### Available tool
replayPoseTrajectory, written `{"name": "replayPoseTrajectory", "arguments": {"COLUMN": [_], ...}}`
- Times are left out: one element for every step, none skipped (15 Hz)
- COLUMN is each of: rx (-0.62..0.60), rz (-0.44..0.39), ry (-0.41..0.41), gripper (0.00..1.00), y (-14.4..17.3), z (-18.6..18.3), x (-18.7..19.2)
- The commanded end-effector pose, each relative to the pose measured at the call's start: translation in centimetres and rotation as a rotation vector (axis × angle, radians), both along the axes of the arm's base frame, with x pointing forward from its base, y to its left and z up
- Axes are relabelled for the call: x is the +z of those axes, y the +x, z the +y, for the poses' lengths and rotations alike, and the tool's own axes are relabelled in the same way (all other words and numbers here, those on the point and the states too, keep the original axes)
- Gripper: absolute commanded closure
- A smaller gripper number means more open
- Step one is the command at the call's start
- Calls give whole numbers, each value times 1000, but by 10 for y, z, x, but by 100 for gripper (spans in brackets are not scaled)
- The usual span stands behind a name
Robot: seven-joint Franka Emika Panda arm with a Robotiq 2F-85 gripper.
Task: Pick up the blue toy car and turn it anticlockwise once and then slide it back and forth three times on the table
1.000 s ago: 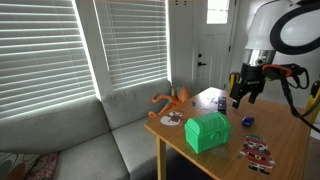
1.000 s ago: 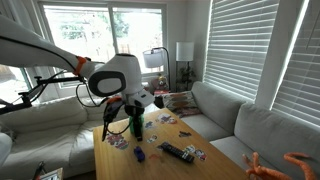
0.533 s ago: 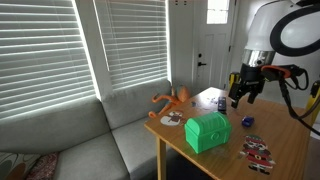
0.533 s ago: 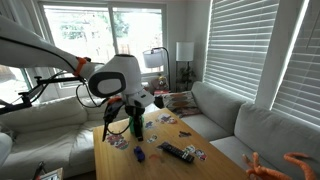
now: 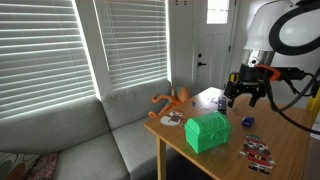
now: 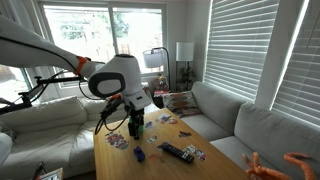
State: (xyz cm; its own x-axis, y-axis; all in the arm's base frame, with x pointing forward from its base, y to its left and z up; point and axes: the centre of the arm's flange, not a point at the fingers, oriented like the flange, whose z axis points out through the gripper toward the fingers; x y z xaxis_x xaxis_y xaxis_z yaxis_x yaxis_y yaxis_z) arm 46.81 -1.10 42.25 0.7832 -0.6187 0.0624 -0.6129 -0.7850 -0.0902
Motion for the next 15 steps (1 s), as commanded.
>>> {"name": "replayPoseTrajectory", "arguments": {"rx": [-199, -251, -302, -351, -401, -448, -495, -538, -569, -596, -620, -636, -653, -660, -670], "rz": [12, 16, 15, 28, 39, 47, 62, 76, 82, 98, 108, 107, 101, 105, 103], "ry": [19, 21, 35, 45, 57, 64, 71, 71, 73, 72, 69, 67, 57, 61, 52], "gripper": [0, 0, 0, 0, 0, 0, 0, 0, 0, 0, 0, 0, 0, 0, 0], "y": [3, 5, 6, 8, 8, 8, 9, 9, 9, 10, 11, 11, 12, 13, 13], "z": [1, -2, -6, -10, -14, -17, -20, -23, -25, -27, -28, -29, -29, -28, -26], "x": [-4, -7, -10, -11, -14, -15, -18, -20, -23, -26, -30, -34, -37, -40, -43]}}
